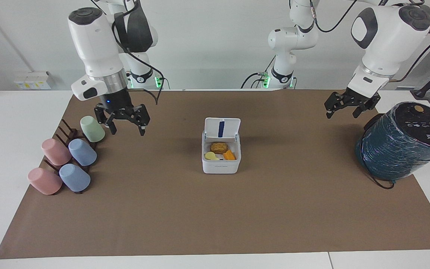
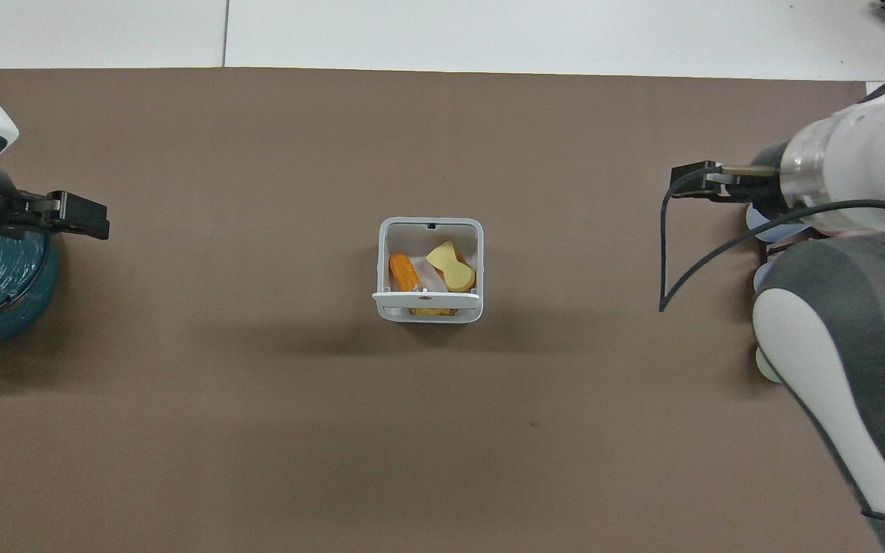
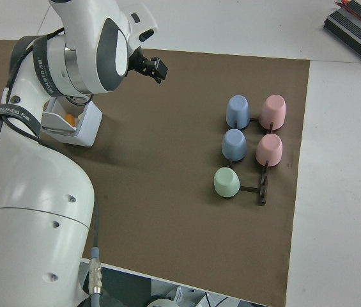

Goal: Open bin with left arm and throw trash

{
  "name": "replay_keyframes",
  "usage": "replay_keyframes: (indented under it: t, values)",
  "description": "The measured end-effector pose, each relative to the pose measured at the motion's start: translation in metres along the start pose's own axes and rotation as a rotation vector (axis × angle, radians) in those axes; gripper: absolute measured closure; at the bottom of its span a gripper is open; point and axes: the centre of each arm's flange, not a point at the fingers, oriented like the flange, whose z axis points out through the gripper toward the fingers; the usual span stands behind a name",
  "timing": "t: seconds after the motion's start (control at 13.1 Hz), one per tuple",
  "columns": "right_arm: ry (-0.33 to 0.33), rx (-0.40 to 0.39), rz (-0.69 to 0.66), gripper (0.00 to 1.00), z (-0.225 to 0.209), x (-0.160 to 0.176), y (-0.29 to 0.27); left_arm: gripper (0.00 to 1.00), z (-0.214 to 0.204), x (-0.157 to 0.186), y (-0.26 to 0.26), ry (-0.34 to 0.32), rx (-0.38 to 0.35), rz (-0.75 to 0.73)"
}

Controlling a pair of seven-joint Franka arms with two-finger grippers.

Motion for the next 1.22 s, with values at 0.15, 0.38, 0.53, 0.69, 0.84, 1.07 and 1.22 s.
replay_keyframes:
  t: [0.15,0.38,0.53,0.69,0.84,1.07,1.22]
  values:
    - [-0.052,-0.020,-0.022,0.00,-0.020,-0.008,0.028,0.00,-0.003,0.000,0.002,0.007,0.000,0.003]
    - [-0.138,-0.036,-0.021,0.00,-0.052,-0.020,0.056,0.00,-0.009,-0.002,0.004,0.017,0.000,0.008]
    - [-0.179,-0.039,-0.048,0.00,-0.069,-0.026,0.061,0.00,-0.011,-0.002,0.004,0.018,0.001,0.017]
    - [-0.184,-0.038,-0.066,0.00,-0.070,-0.026,0.068,0.00,-0.011,-0.003,0.004,0.016,0.001,0.037]
    - [-0.192,-0.038,-0.072,0.00,-0.067,-0.026,0.067,0.00,-0.011,-0.003,0.004,0.015,0.002,0.051]
    - [-0.196,-0.038,-0.077,0.00,-0.065,-0.027,0.065,0.00,-0.011,-0.003,0.004,0.015,0.003,0.054]
    - [-0.198,-0.037,-0.079,0.00,-0.064,-0.027,0.064,0.00,-0.011,-0.003,0.004,0.015,0.003,0.054]
